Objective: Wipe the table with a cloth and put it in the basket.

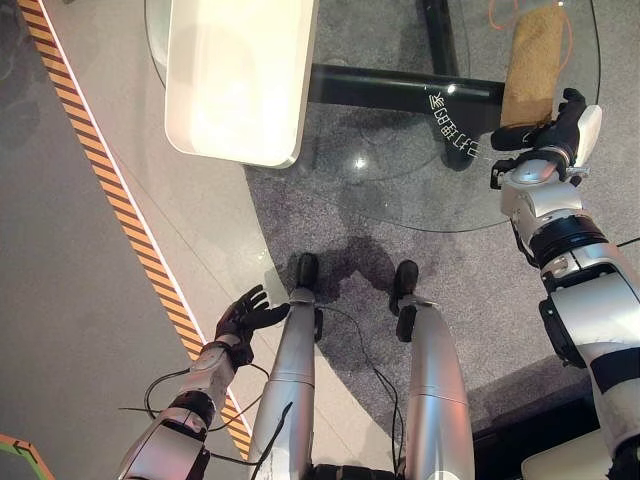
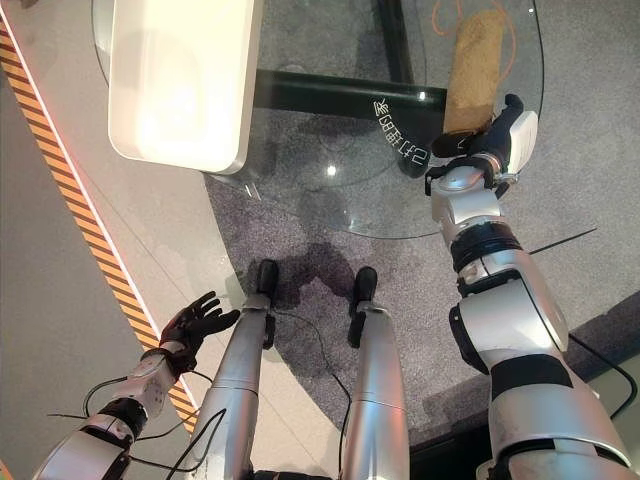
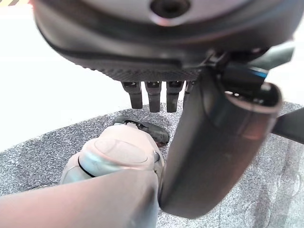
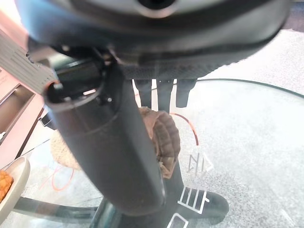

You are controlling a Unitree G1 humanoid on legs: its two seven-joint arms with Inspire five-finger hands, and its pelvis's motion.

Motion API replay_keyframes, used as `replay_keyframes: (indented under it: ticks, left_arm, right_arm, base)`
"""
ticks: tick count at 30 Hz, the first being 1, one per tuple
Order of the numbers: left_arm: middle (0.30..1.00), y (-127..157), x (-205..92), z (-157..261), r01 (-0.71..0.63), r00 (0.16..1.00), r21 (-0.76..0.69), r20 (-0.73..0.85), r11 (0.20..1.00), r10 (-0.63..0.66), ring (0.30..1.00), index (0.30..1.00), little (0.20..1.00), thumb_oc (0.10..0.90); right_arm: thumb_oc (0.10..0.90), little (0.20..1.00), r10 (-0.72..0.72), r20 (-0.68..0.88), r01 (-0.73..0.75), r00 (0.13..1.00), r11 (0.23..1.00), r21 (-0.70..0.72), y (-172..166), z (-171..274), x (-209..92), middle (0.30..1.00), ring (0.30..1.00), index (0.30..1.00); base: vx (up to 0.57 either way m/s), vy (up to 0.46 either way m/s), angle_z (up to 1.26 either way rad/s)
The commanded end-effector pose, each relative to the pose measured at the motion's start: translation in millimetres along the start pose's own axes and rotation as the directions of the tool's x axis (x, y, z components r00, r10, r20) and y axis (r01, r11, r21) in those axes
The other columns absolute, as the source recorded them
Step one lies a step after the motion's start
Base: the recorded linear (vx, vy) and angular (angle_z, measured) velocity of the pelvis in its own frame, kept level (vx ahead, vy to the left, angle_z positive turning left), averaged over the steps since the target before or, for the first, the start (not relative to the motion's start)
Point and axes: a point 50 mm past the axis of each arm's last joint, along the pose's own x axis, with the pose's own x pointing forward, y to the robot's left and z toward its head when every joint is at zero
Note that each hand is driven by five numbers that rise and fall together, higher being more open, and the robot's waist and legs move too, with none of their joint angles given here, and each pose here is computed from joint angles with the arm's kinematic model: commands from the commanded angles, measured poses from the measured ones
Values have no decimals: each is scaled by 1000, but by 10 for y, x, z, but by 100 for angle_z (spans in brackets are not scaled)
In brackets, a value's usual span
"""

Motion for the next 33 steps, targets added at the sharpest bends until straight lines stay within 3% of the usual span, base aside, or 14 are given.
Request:
replay_keyframes:
  ticks: [1, 17, 26, 33]
  left_arm:
    - [900, 89, -110, -231, -27, 999, 13, -43, 1000, 28, 900, 900, 900, 800]
    - [900, -14, -113, -279, -15, 999, -4, -35, 1000, 15, 900, 900, 900, 800]
    - [900, -43, -98, -259, -12, 1000, -11, -26, 1000, 11, 900, 900, 900, 800]
    - [900, -20, -88, -229, -7, 1000, -10, -25, 1000, 7, 900, 900, 900, 800]
  right_arm:
    - [800, 900, 13, 124, -20, 992, 998, 53, -149, 301, 75, 900, 900, 900]
    - [800, 900, -143, 355, 130, 924, 990, 60, -117, 656, -93, 900, 900, 900]
    - [800, 900, -150, 384, 132, 911, 989, 71, -72, 680, -140, 900, 900, 900]
    - [800, 900, -111, 315, 111, 942, 994, 19, -42, 569, -100, 900, 900, 900]
  base:
    - [0, 0, 0]
    - [-2, 5, 0]
    - [-2, 7, 0]
    - [-5, 5, 2]
